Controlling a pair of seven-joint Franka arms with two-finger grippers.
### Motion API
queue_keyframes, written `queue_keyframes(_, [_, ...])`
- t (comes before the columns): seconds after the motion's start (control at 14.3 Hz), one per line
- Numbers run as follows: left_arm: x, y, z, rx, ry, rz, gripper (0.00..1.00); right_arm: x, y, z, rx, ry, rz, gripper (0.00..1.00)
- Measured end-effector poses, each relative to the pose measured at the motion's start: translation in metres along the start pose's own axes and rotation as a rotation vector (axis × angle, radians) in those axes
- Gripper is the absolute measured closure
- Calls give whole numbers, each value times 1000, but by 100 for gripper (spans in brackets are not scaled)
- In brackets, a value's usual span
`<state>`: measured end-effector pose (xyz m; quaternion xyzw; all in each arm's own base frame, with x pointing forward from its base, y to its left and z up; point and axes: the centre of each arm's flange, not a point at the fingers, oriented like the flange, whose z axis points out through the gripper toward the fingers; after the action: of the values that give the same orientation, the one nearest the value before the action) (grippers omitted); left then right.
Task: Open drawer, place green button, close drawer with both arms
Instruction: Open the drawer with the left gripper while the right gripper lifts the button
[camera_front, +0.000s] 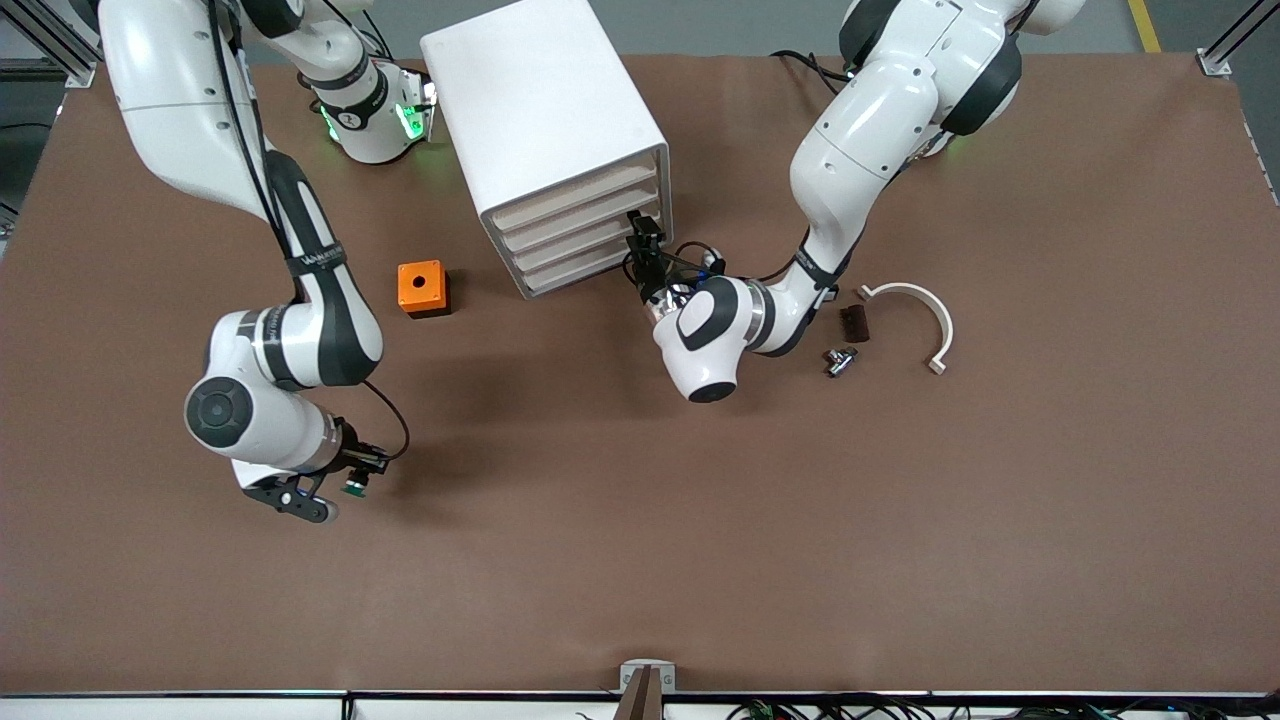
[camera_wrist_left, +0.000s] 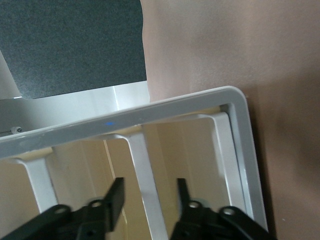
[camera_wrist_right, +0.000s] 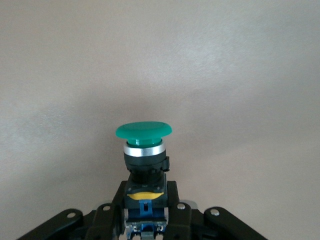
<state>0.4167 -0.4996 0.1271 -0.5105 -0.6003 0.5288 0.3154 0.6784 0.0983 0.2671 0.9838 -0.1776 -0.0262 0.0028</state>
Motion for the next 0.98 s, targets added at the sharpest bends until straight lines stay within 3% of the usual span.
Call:
queue_keyframes(0.14, [0, 2, 5, 4, 6, -2, 63, -2, 2, -10, -2, -6, 1, 66])
queue_keyframes(0.28, [0, 4, 7, 13, 2, -5, 78, -3, 3, -14, -8, -17, 1, 66])
queue_keyframes(0.42, [0, 4, 9, 19, 2, -15, 84, -4, 4, -15, -15, -21, 2, 66])
queue_keyframes(0.98, [4, 9, 8, 57, -26, -86, 89, -4, 7, -20, -21, -26, 17, 66])
